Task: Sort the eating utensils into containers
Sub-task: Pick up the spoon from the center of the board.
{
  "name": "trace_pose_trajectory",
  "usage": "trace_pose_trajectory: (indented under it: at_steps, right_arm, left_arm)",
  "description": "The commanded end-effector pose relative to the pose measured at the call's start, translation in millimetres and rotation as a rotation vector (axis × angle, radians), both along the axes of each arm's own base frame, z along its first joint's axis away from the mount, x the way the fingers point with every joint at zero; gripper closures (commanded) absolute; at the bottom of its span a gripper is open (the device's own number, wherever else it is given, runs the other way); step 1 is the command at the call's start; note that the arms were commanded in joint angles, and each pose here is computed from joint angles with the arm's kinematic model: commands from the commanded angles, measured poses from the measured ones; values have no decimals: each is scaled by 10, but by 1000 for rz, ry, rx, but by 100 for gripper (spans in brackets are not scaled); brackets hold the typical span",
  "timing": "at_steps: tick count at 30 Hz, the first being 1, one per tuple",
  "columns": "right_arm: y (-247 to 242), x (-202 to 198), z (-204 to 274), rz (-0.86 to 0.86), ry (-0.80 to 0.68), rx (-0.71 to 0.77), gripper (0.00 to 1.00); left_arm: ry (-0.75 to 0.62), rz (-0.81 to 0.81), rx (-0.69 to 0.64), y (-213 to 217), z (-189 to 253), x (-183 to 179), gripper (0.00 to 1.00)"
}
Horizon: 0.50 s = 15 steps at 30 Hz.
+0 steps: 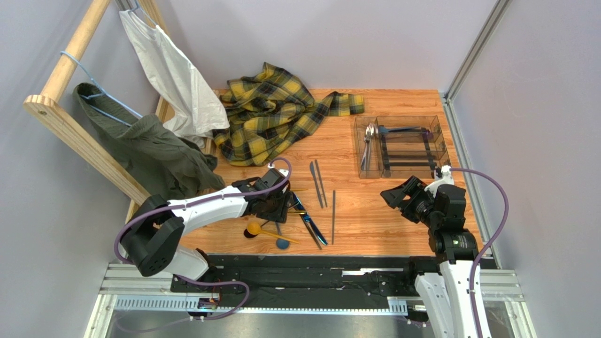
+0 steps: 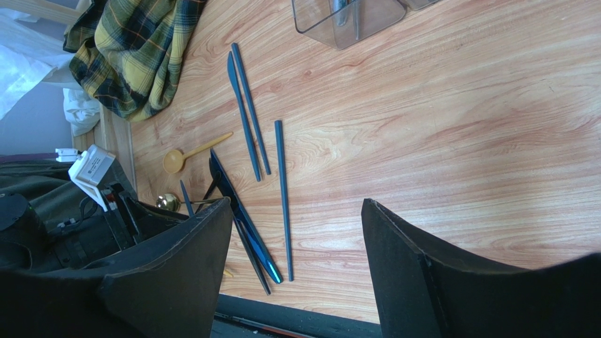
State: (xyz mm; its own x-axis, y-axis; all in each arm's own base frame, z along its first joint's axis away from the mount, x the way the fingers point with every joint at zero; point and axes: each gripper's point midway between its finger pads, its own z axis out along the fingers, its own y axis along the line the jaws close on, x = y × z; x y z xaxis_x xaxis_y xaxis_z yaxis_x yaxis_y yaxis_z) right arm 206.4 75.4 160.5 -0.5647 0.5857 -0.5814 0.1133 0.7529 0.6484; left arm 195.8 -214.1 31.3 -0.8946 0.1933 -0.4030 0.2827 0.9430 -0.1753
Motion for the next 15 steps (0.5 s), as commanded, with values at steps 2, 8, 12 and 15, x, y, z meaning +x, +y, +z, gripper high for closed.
trace_pose_trajectory:
  at_steps: [2, 8, 12, 15]
  right_arm:
    - [45, -12, 52, 26, -29, 8, 29]
    - [49, -19, 33, 11, -40, 27, 31]
    - [43, -20, -7, 5, -31, 29, 31]
    - [35, -9, -29, -2, -28, 30, 32]
  left_arm:
    - [-10, 23, -16, -91, -34, 119, 48]
    - [24, 27, -8, -130, -167, 114, 60]
    - [18, 25, -25, -183, -142, 148, 69]
    - [6, 15, -41, -213, -96, 166, 76]
